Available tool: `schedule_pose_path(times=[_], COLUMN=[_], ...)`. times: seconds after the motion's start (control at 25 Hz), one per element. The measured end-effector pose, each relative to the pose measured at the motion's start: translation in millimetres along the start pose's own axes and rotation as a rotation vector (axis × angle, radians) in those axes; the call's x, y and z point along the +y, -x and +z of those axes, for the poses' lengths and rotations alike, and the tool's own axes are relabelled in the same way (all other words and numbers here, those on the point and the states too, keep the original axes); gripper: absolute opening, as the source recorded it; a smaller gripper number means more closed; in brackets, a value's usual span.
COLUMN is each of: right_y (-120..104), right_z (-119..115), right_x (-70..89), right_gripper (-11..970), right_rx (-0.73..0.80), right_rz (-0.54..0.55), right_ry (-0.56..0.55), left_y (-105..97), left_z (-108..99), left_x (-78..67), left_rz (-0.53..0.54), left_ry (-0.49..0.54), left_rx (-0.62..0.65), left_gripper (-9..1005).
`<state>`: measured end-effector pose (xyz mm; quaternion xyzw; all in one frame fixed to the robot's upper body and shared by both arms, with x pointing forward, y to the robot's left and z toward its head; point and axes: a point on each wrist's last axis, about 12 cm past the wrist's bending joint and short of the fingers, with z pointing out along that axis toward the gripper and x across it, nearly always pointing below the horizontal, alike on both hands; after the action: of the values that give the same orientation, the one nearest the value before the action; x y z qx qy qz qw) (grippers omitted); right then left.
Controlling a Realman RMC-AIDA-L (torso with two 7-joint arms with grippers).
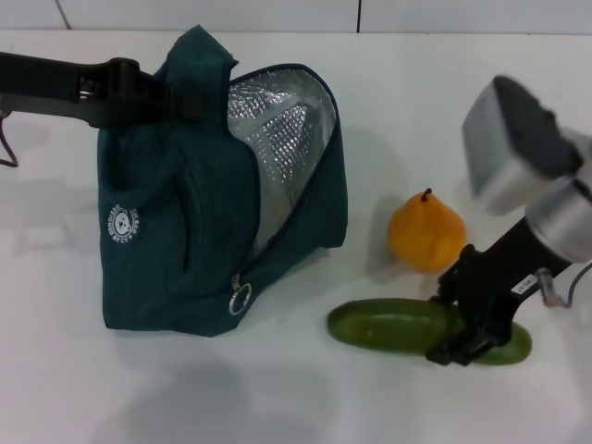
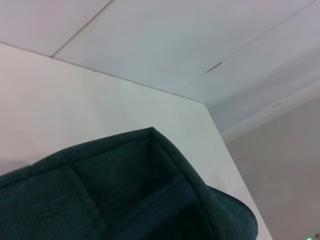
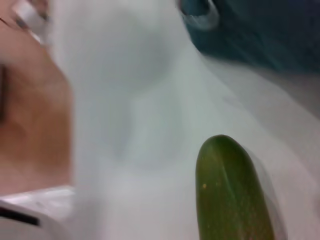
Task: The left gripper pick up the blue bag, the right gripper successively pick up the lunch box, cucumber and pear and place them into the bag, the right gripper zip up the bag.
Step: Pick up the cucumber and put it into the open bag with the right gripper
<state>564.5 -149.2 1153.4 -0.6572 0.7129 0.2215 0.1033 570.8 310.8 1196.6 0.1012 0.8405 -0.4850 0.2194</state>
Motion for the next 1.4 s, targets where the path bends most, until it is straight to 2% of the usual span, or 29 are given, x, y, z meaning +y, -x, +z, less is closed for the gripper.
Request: schedule_pose_path(times=[0.16,0.28,0.4,0.52,0.68,0.92,1.08,1.4], right_y=[-3,-22,-41,-57,-55,-30,-16,8], right_z=[-36,-63,-78,-84,-70,-34,-15,17], right_x=[0.1,-5.3,-9.8,-13.5,-16.4,-24.8,-29.8,-27.6], right_gripper=[561,560,560,560,560,561,566,602], right_rx=[-0.231,-0.409,-0.555,-0.785,-1.024,-1.229,-1.250,-1.199], right_rz=[0.048,0.145,0.223,0.271,0.276,0.257,0.252,0.214], right_ry=[0.074,0.089,0.093,0.128,0.162,0.093,0.039,-0.037], left_y=[0,0,0,0,0,4,5,3], left_z=[0,0,0,0,1,5,8,6], left_x=[0.0,0.0,0.0,0.1,-0.5,-3.5,-3.2,-0.1], left_rz=[0.000,0.000,0.000,0.000,0.001,0.011,0.009,0.004], left_ry=[0.000,0.000,0.000,0.001,-0.002,-0.010,-0.015,-0.013], left_rx=[0.000,0.000,0.000,-0.001,0.000,0.001,0.001,-0.001], left_gripper=[39,39,39,39,39,39,39,39])
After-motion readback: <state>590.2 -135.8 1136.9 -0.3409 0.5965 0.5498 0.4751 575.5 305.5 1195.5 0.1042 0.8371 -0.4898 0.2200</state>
